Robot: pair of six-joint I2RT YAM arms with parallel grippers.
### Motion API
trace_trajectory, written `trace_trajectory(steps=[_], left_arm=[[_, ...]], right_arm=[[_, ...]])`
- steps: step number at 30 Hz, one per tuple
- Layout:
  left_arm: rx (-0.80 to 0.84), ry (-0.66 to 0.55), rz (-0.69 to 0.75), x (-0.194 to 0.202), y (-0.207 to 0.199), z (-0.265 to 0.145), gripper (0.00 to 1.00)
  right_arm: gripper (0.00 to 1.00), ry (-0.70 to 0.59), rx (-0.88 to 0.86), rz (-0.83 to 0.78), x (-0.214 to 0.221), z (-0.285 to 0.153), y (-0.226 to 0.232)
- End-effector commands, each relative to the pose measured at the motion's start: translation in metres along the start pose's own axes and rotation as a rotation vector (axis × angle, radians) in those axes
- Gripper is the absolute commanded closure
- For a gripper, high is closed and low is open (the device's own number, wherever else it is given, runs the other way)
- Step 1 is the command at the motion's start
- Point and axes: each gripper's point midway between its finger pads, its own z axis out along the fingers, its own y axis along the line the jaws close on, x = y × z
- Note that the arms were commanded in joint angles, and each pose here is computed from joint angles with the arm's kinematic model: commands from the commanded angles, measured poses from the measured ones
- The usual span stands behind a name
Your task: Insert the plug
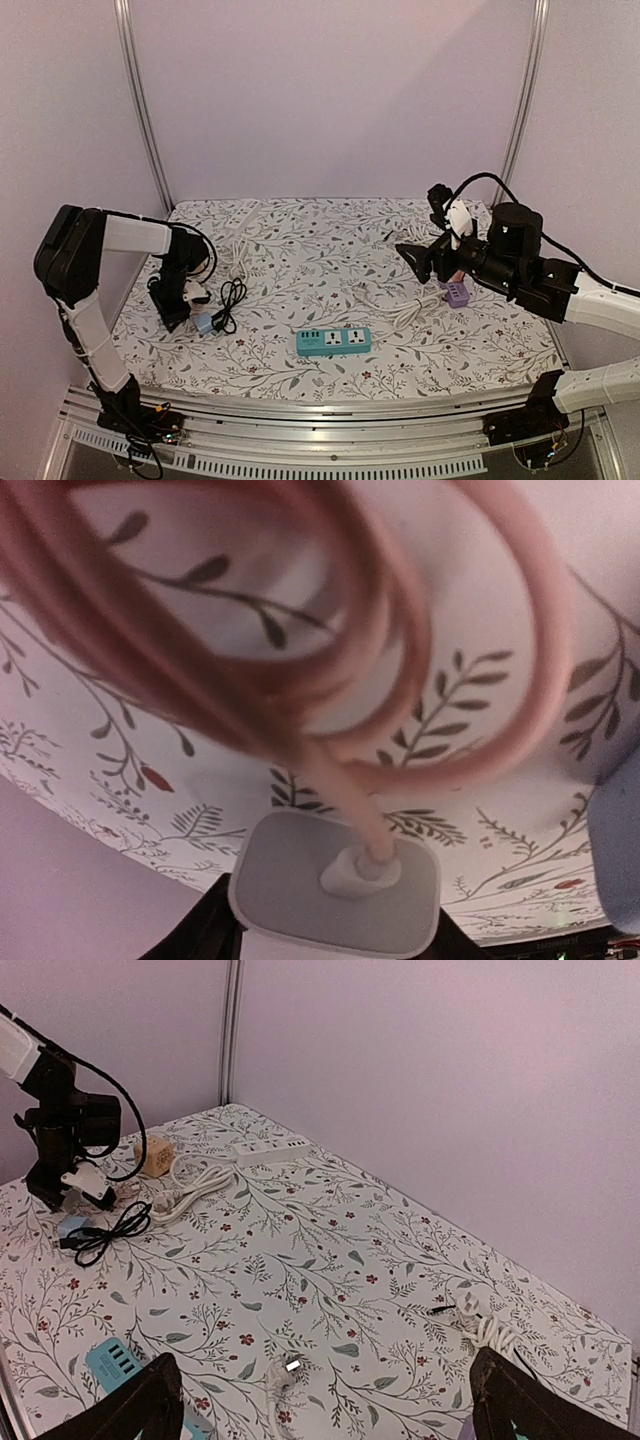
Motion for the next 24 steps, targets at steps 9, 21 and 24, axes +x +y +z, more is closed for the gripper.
trace_trajectory(steps=[9,21,24], left_arm=[[-0.022,-0.068,-0.142,-0.019,0.018,-0.028,1.0],[-0.289,-1.033,-0.223,-0.088,0.003,-0.292,1.0],[-0.291,-1.358,-0.106,-0.102,-0.046,-0.355,1.0]], right_arm=[[0.01,-0.013,0.001,0.011,-0.003,-0.002,-0.002],[0.09,0.028,-0.02,0.385,-0.038,0.013,-0.018],[0.24,0.115,-0.128,0.511,-0.043,0.032,0.003]])
